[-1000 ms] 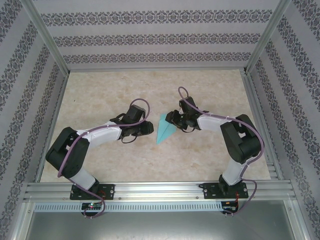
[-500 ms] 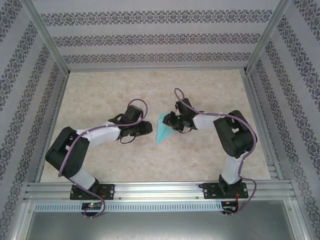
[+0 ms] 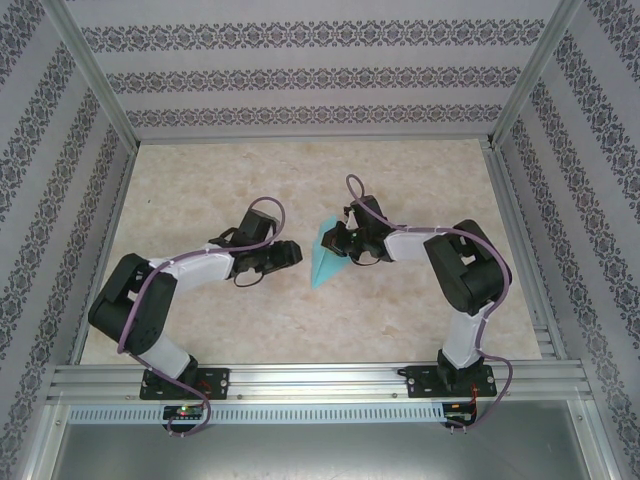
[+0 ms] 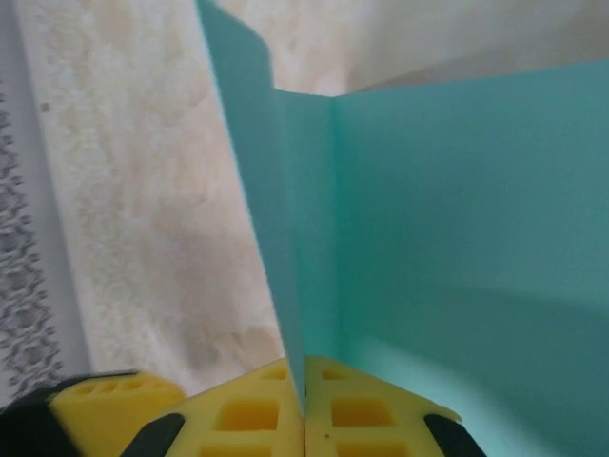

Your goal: Fold a paper plane with a square sheet of paper (pick it up from the middle)

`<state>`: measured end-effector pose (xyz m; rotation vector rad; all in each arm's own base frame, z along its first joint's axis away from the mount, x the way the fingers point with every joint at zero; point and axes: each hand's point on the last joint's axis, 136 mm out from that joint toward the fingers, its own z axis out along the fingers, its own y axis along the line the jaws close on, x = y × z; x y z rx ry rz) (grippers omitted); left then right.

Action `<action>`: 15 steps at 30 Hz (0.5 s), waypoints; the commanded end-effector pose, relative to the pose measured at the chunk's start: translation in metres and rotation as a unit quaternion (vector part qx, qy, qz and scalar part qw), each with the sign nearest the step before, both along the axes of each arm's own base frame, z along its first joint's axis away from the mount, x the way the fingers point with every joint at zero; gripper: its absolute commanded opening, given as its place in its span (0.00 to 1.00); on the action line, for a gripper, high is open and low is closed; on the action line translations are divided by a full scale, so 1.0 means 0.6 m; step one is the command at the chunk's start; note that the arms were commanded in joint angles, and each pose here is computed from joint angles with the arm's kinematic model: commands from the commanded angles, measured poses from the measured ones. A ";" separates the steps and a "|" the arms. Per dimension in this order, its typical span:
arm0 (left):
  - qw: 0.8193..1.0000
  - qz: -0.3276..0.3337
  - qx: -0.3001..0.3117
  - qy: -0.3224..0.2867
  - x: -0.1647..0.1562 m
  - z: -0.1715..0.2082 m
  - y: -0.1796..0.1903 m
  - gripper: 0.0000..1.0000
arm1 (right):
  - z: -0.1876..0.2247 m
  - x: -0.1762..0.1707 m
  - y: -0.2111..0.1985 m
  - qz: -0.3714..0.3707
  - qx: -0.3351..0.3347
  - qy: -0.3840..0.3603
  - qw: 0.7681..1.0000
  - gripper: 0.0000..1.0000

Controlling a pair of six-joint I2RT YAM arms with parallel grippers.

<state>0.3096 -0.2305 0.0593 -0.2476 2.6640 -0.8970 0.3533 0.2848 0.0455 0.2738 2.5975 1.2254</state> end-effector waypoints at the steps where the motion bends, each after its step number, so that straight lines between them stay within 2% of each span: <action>1: 0.996 -0.029 -0.063 -0.048 0.014 0.075 -0.013 0.68 | 0.101 0.018 0.010 0.018 0.091 -0.068 0.993 0.06; 4: 0.993 -0.054 -0.085 -0.068 0.012 0.109 -0.023 0.81 | 0.156 0.018 0.008 0.035 0.133 -0.092 0.986 0.06; 8: 0.977 -0.085 -0.166 -0.103 0.006 0.168 -0.054 0.93 | 0.227 0.016 0.005 0.045 0.197 -0.112 0.973 0.06; 11: 0.964 -0.096 -0.214 -0.121 0.003 0.205 -0.068 0.98 | 0.270 0.009 0.011 0.063 0.233 -0.121 0.963 0.07; 15: 0.948 -0.107 -0.268 -0.133 -0.001 0.241 -0.082 0.97 | 0.305 -0.001 0.021 0.081 0.264 -0.124 0.953 0.08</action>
